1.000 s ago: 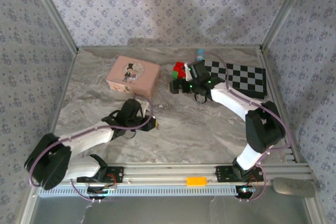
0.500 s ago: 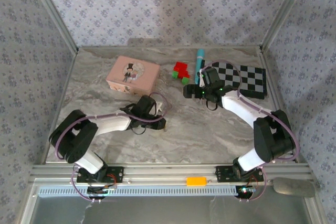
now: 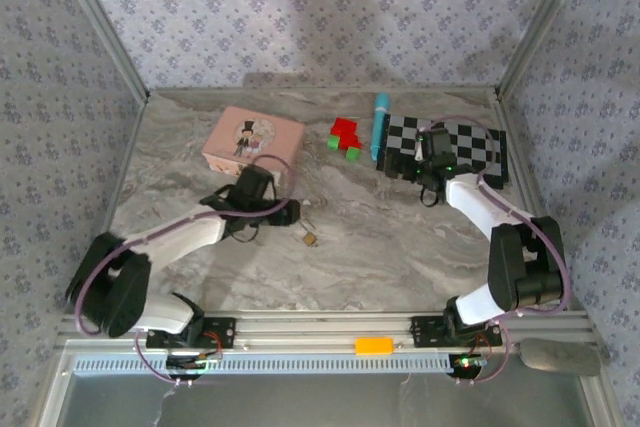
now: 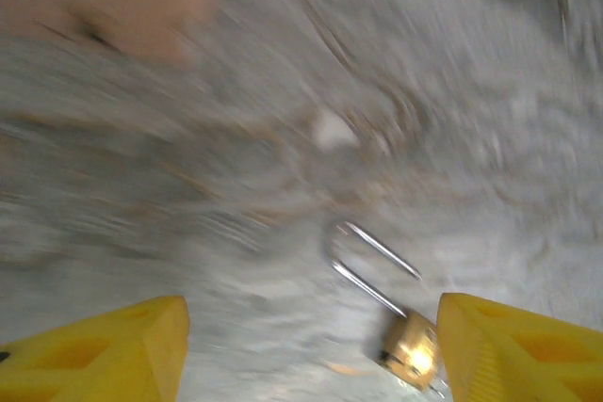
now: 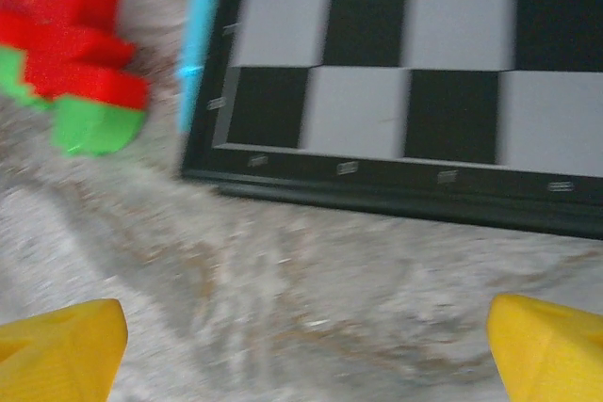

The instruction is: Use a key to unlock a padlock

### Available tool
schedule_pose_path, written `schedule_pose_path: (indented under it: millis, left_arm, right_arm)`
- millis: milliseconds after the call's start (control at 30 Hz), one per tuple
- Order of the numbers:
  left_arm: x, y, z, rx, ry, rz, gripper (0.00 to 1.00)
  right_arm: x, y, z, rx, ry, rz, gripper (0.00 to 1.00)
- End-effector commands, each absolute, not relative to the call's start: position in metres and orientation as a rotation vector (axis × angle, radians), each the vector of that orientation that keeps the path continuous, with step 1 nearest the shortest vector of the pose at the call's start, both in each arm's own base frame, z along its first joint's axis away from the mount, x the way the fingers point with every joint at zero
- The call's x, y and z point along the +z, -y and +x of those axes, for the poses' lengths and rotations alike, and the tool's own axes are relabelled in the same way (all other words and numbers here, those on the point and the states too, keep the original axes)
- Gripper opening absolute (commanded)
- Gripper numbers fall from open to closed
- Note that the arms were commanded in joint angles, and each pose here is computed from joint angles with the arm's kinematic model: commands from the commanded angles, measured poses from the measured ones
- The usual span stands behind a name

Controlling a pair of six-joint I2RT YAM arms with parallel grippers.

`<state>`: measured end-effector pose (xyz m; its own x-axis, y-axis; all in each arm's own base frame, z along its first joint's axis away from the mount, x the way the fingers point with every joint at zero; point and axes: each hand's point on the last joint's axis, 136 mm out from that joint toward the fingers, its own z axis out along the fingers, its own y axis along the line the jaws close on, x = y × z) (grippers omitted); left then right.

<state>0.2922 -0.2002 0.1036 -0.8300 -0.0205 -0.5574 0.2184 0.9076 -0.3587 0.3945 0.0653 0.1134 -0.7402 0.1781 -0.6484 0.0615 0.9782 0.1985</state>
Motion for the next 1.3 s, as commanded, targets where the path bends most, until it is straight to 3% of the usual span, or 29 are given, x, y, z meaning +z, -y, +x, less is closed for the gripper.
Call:
schedule_pose_path:
  millis: [0,167,367,667,1067,1267]
  left_arm:
    - [0.142,0.142,0.317,-0.346,-2.377,-0.027,0.73]
    - [0.185,0.030,0.337,0.044,-2.138,-0.380,0.86]
    - [0.184,-0.061,0.338,0.351,-1.998,-0.621,0.87]
    - [0.144,-0.075,0.353,0.544,-1.947,-0.443,0.87]
    - [0.113,-0.039,0.379,0.233,-1.872,-0.244,0.88]
    - [0.096,-0.032,0.385,0.199,-1.870,-0.195,0.90]
  right_arm:
    - [0.114,-0.024,0.397,0.084,-2.346,0.212,0.99]
    - [0.101,0.017,0.397,-0.052,-2.295,0.231,0.99]
    - [0.095,0.026,0.409,-0.102,-2.185,0.130,0.99]
    - [0.092,0.026,0.401,-0.089,-2.025,0.076,0.99]
    - [0.089,0.032,0.389,-0.179,-1.933,0.121,0.99]
    - [0.088,0.032,0.388,-0.176,-1.937,0.119,0.99]
